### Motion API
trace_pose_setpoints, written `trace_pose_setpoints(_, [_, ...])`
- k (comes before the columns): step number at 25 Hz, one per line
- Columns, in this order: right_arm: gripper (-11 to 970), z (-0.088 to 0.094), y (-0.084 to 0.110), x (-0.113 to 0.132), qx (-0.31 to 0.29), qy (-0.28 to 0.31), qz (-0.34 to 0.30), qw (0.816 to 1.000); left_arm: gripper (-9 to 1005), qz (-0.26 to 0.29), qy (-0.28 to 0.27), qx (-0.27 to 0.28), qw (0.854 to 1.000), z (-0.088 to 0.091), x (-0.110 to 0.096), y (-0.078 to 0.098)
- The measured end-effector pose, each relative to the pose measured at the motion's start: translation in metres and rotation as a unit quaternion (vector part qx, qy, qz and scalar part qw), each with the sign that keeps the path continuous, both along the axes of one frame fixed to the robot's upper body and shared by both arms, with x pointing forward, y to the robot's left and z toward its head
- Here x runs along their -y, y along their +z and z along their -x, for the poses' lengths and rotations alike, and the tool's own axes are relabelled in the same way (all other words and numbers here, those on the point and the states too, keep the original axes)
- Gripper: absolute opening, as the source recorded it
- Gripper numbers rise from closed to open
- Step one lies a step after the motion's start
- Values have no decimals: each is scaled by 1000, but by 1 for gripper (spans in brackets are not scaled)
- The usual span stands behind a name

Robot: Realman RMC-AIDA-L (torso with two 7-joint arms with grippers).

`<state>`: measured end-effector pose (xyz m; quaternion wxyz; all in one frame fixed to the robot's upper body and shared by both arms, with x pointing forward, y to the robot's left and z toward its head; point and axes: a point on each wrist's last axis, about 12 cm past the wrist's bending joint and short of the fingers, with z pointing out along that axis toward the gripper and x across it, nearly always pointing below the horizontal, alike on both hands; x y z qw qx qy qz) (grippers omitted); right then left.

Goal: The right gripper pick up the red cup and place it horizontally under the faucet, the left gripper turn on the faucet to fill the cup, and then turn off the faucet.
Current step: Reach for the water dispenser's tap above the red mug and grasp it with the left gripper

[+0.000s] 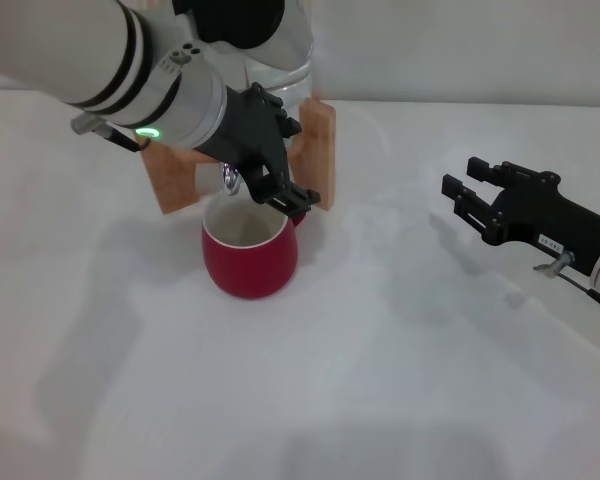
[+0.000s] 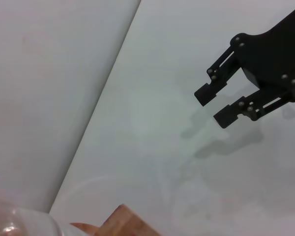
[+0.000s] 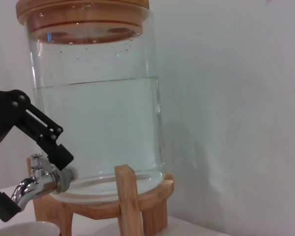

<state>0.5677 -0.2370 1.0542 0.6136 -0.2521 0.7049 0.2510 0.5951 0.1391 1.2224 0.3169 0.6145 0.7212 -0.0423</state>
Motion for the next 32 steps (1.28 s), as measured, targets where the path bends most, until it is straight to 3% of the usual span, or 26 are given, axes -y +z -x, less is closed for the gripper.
trace_pose_setpoints(16, [394, -2, 1, 0, 2, 1, 1, 1000, 811, 3, -12, -5, 1000, 5, 4, 8])
trace_pose_setpoints(32, [394, -1, 1, 4, 1, -6, 0, 1000, 811, 5, 12, 1, 1000, 0, 2, 11])
